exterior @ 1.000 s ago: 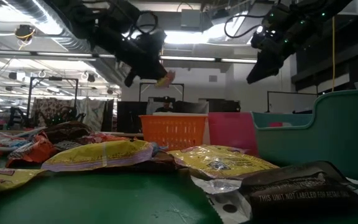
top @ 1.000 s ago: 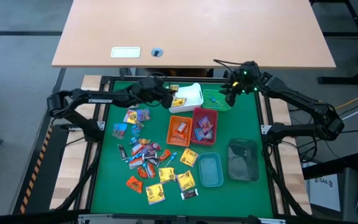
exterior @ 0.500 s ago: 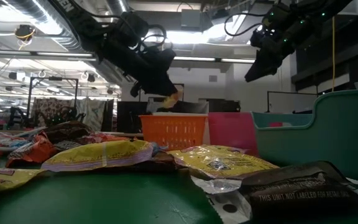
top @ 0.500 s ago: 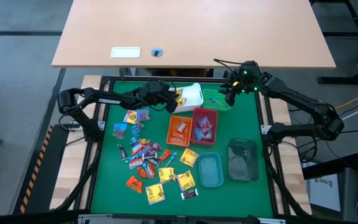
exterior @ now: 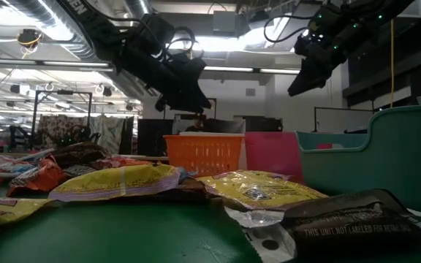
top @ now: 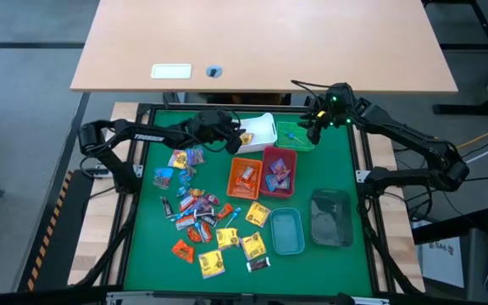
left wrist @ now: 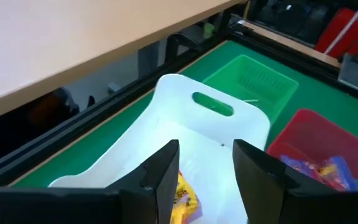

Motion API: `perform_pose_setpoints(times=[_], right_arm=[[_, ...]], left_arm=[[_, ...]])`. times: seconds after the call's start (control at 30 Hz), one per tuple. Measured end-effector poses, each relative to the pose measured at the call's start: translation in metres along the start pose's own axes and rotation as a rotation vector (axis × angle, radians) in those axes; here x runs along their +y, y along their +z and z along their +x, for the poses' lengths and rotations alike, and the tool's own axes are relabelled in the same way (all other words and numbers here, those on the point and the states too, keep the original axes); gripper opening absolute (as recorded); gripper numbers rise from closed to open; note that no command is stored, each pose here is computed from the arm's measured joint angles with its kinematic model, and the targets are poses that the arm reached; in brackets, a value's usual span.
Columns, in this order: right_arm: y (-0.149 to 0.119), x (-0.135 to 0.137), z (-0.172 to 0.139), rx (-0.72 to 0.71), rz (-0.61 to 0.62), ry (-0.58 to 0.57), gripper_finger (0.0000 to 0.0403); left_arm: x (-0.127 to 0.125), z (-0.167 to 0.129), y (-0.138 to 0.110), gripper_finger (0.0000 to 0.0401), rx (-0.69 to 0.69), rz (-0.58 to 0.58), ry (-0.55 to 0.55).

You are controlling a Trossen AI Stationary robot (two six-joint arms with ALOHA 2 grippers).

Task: Sort candy
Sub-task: Put the yellow bag of candy into the white bin

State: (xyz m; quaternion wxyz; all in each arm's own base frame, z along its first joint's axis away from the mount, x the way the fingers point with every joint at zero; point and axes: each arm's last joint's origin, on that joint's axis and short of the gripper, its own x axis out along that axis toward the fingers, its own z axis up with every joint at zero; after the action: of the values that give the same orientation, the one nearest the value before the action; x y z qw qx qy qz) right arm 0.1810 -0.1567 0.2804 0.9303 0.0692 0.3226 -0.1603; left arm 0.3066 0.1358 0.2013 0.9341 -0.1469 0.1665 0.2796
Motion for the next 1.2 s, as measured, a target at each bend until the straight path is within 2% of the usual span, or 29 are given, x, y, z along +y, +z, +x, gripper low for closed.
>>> perform_pose_setpoints(times=[0.13, 0.33, 0.47, 0.6, 0.77, 0.93, 1.2], right_arm=[[0.000, 0.000, 0.000, 0.000, 0.000, 0.000, 0.0138], [0.000, 0.000, 0.000, 0.002, 0.001, 0.000, 0.0138], [0.000, 0.000, 0.000, 0.002, 0.001, 0.001, 0.0138], [-0.001, 0.000, 0.000, 0.008, 0.003, 0.001, 0.0138], [-0.001, 0.000, 0.000, 0.008, 0.002, 0.002, 0.0138], [-0.001, 0.000, 0.000, 0.008, 0.003, 0.002, 0.0138], [-0.001, 0.000, 0.000, 0.010, 0.004, 0.003, 0.0138]], left_arm=[[-0.008, -0.009, 0.011, 0.0140, -0.042, -0.001, -0.132], [-0.037, -0.032, 0.020, 0.0140, -0.039, 0.076, -0.434], [-0.067, -0.046, 0.012, 0.0140, 0.002, 0.147, -0.604], [-0.098, -0.058, -0.005, 0.0140, 0.084, 0.191, -0.706], [-0.131, -0.078, -0.030, 0.0140, 0.189, 0.274, -0.731], [-0.161, -0.100, -0.054, 0.0140, 0.217, 0.410, -0.729], [-0.190, -0.126, -0.087, 0.0140, 0.248, 0.517, -0.694]])
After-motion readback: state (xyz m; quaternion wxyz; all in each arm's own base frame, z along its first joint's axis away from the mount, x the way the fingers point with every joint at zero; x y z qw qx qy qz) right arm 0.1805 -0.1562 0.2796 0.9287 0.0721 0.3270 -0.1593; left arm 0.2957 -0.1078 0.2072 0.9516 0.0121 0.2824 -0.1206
